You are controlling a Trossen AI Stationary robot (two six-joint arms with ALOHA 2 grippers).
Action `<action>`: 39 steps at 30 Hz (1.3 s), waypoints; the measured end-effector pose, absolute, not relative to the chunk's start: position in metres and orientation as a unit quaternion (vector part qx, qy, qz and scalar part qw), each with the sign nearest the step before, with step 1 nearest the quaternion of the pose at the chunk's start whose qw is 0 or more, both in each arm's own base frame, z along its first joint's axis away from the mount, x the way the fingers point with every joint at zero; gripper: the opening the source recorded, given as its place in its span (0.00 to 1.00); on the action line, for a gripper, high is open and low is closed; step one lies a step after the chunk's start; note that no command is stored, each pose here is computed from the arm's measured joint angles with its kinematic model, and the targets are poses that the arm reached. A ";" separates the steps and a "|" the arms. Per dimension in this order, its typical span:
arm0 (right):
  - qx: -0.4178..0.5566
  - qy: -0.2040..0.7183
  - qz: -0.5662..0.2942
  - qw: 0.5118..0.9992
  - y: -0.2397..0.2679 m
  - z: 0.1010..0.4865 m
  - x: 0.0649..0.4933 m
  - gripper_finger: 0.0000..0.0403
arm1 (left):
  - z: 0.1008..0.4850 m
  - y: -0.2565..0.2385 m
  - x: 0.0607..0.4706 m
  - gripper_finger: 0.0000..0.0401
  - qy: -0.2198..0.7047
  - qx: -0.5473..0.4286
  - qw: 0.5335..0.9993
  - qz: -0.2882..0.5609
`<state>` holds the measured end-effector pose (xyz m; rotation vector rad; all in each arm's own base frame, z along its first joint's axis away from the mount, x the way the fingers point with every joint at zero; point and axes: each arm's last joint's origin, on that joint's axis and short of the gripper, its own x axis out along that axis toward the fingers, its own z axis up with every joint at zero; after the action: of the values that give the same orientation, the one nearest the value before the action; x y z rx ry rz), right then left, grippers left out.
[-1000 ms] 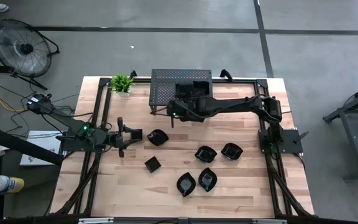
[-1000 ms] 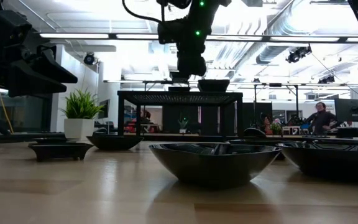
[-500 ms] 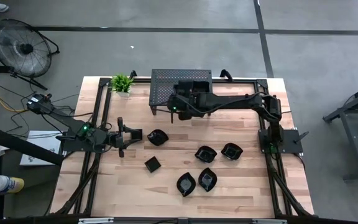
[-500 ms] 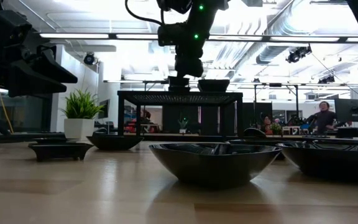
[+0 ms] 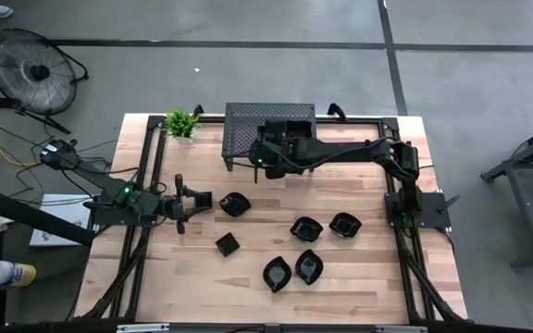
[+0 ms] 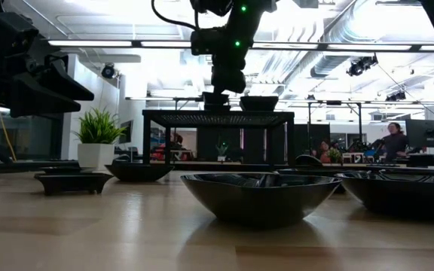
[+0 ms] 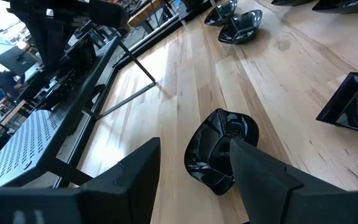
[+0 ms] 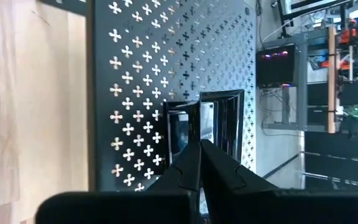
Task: Pick & Place Mini shaped plates
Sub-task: Stack the square plate on top of the square plate on the shelf
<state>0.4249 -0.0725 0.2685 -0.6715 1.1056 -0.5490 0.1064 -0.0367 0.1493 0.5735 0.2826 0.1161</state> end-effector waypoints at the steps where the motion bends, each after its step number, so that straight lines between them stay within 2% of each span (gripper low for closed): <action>1: -0.307 0.509 -0.248 0.765 -0.073 0.268 0.425 0.00 | 0.149 -0.037 0.106 0.47 0.139 0.282 0.948 0.057; 23: -0.303 0.519 -0.245 0.761 -0.077 0.267 0.423 0.01 | 0.149 -0.037 0.106 0.47 0.139 0.282 0.948 0.057; 39: -0.302 0.518 -0.245 0.762 -0.077 0.267 0.423 0.17 | 0.149 -0.037 0.106 0.47 0.139 0.282 0.948 0.057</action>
<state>0.4226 -0.0770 0.2669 -0.6577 1.1278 -0.5328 0.1064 -0.0367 0.1493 0.5736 0.2827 0.1161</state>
